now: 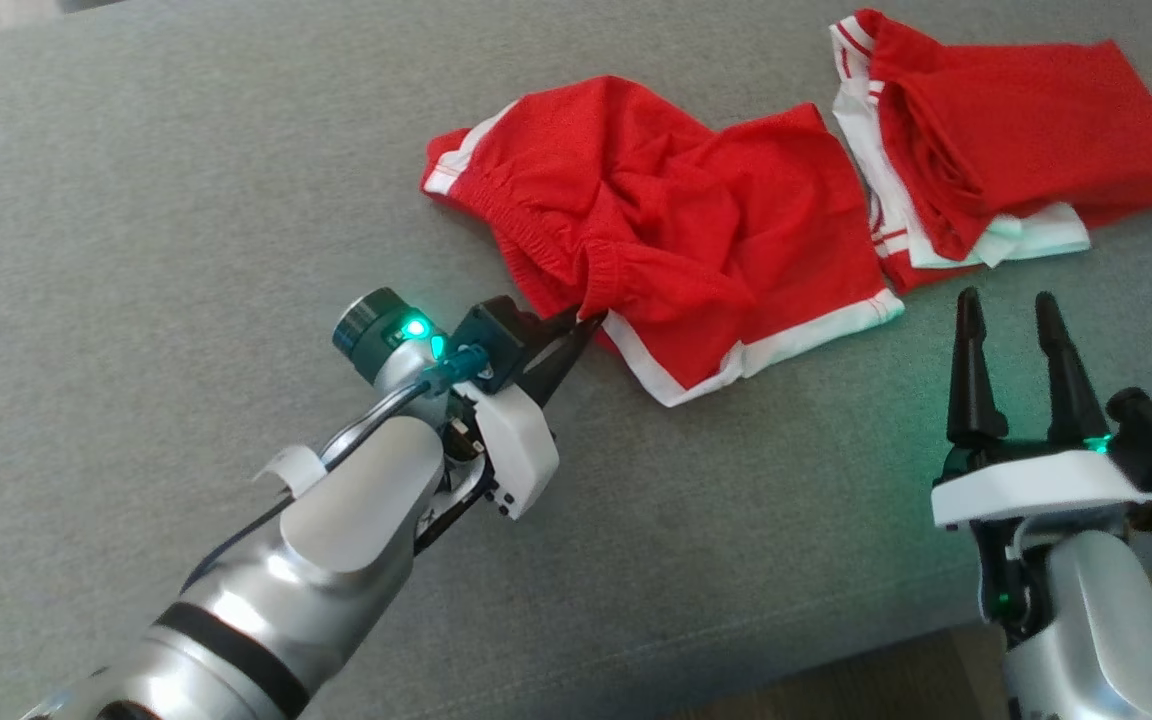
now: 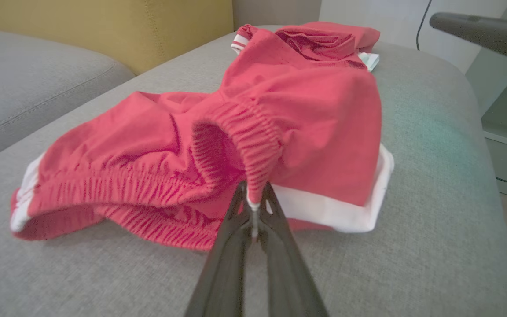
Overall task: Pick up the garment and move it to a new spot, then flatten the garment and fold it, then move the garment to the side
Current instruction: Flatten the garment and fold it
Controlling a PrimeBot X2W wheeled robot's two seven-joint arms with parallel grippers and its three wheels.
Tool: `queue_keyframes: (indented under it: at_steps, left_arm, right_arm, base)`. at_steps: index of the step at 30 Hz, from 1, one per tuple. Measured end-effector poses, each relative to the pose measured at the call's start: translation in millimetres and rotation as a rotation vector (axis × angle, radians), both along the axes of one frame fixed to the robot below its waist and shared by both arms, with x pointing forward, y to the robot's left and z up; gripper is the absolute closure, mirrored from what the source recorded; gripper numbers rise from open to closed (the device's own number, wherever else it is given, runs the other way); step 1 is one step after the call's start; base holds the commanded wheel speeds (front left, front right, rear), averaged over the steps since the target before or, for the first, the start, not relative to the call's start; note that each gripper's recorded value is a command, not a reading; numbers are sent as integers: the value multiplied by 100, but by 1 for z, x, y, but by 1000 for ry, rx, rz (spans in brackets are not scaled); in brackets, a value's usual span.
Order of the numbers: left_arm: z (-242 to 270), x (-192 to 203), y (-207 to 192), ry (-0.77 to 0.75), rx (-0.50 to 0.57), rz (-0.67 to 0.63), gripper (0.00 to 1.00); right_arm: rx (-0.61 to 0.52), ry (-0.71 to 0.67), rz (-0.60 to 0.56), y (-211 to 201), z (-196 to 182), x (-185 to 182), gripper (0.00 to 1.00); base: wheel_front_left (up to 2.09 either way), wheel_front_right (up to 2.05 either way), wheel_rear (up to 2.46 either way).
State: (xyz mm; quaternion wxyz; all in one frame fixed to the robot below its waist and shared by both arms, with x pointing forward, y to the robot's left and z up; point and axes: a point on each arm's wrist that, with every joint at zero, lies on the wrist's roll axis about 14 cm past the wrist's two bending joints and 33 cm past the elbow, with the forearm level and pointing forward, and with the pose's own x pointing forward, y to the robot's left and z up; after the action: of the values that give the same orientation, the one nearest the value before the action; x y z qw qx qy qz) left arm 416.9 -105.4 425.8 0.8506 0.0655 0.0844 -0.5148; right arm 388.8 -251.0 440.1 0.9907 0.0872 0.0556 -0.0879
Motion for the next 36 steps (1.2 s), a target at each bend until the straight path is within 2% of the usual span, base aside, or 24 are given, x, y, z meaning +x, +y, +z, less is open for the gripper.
queue_keyframes:
  at_steps: [9, 15, 21, 36]
  left_arm:
    - [19, 10, 26, -34, -29, 81, 100]
    - [13, 3, 52, -22, -13, 147, 100]
    - [12, 1, 69, -18, -8, 201, 100]
    - [10, -3, 76, -7, -11, 227, 100]
  right_arm:
    - [-7, 112, 66, 19, -30, 1, 0]
    - [42, 166, 104, 35, -42, 17, 0]
    - [72, 260, 95, 36, -64, 16, 0]
    - [92, 304, 80, 37, -77, 23, 0]
  base:
    - [0, 0, 0]
    - [0, 0, 0]
    - [0, 0, 0]
    - [0, 0, 0]
